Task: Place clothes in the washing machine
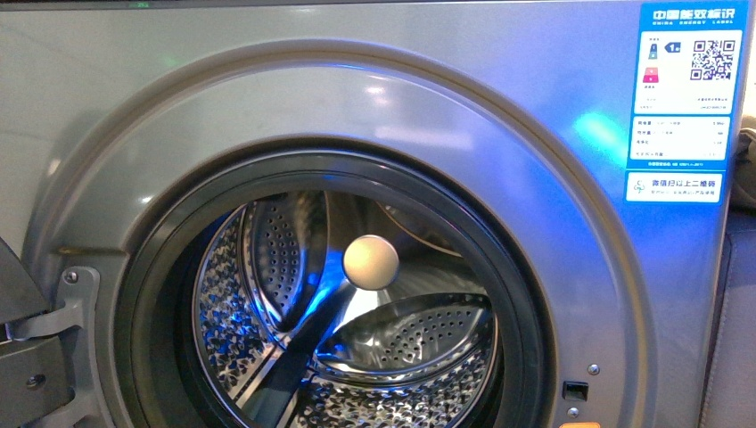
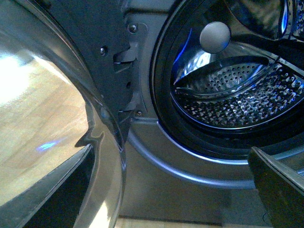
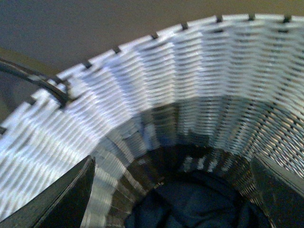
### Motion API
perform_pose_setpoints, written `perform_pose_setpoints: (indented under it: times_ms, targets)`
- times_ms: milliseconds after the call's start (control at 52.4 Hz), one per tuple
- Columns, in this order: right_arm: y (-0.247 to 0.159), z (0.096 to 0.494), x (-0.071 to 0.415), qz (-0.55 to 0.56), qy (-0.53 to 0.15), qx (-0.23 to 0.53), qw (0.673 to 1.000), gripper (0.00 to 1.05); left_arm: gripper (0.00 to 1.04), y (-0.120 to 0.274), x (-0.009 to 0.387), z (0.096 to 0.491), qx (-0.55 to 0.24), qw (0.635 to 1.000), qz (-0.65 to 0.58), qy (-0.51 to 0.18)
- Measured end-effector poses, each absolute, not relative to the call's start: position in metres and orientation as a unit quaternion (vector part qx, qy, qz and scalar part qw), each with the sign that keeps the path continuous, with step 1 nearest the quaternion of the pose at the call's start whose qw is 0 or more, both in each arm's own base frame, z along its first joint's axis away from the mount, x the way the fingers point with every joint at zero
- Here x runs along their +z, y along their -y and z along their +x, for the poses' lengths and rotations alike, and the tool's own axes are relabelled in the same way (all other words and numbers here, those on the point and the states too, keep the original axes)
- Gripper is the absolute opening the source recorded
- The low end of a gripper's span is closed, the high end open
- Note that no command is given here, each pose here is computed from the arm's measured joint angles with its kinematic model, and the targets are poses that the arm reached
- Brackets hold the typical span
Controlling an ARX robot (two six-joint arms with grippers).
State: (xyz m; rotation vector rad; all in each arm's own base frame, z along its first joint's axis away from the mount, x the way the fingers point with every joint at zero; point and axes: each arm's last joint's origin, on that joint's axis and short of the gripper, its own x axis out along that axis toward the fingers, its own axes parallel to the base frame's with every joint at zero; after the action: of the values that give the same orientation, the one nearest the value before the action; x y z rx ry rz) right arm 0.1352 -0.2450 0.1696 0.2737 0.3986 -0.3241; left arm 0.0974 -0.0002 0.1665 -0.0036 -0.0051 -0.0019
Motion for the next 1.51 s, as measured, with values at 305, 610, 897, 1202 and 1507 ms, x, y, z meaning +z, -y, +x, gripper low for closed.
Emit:
perform_pose_setpoints:
  times_ms: [305, 610, 897, 1202, 1507]
  targets:
    - [0.265, 0.161, 0.080, 0.129, -0.319, -0.185, 0.921, 0.97, 0.98, 0.000, 0.166, 0.097, -0.001, 1.000, -0.002, 0.003]
    - [0.258, 0.177, 0.001, 0.127, -0.403, -0.170, 0.890, 0.97, 0.98, 0.000, 0.166, 0.097, -0.001, 1.000, -0.002, 0.003]
    - [0.252, 0.183, -0.067, 0.110, -0.472, -0.155, 0.861, 0.97, 0.98, 0.000, 0.166, 0.097, -0.001, 1.000, -0.002, 0.003]
    - [0.246, 0.188, -0.110, 0.082, -0.497, -0.146, 0.852, 0.97, 0.98, 0.000, 0.166, 0.097, -0.001, 1.000, -0.002, 0.003]
    - [0.249, 0.193, -0.136, 0.058, -0.493, -0.144, 0.856, 0.97, 0.98, 0.000, 0.166, 0.097, -0.001, 1.000, -0.002, 0.003]
